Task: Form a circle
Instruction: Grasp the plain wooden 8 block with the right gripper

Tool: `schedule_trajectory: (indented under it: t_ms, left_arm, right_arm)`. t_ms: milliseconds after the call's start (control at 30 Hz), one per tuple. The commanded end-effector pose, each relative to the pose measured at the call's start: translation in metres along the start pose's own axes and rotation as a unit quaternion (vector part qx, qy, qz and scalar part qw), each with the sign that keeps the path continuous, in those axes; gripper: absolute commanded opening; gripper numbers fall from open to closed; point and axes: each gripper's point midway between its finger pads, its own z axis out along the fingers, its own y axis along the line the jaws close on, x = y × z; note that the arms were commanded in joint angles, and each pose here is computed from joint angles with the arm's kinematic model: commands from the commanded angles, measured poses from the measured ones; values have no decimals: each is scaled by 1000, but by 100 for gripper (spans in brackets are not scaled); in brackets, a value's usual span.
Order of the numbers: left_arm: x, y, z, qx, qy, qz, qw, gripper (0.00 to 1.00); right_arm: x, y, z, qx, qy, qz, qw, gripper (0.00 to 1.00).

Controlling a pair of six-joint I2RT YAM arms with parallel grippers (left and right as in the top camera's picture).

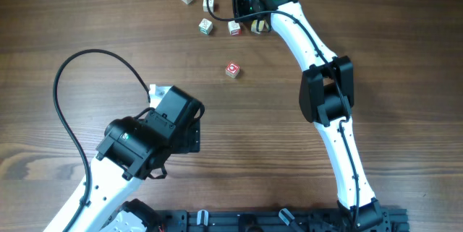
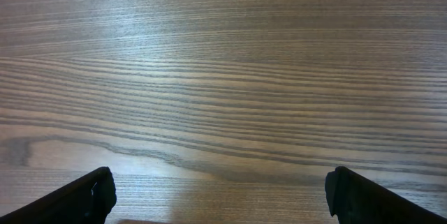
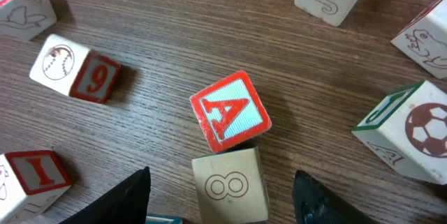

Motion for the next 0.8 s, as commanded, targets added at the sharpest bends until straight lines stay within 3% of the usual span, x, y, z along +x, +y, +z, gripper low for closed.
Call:
schedule_trajectory:
  t_ms: [0, 567, 767]
  left_arm:
    - [-1, 3, 0, -6, -4, -3, 1000, 100]
    - [-1, 3, 0, -6, -4, -3, 1000, 100]
    - [-1, 3, 0, -5, -5, -4, 1000, 100]
  right_arm:
    - [-2, 0, 2, -5, -4, 5, 1000, 65]
    - [16, -12, 21, 15, 14, 7, 1000, 49]
    - [10, -16, 21, 25, 1, 4, 1000, 37]
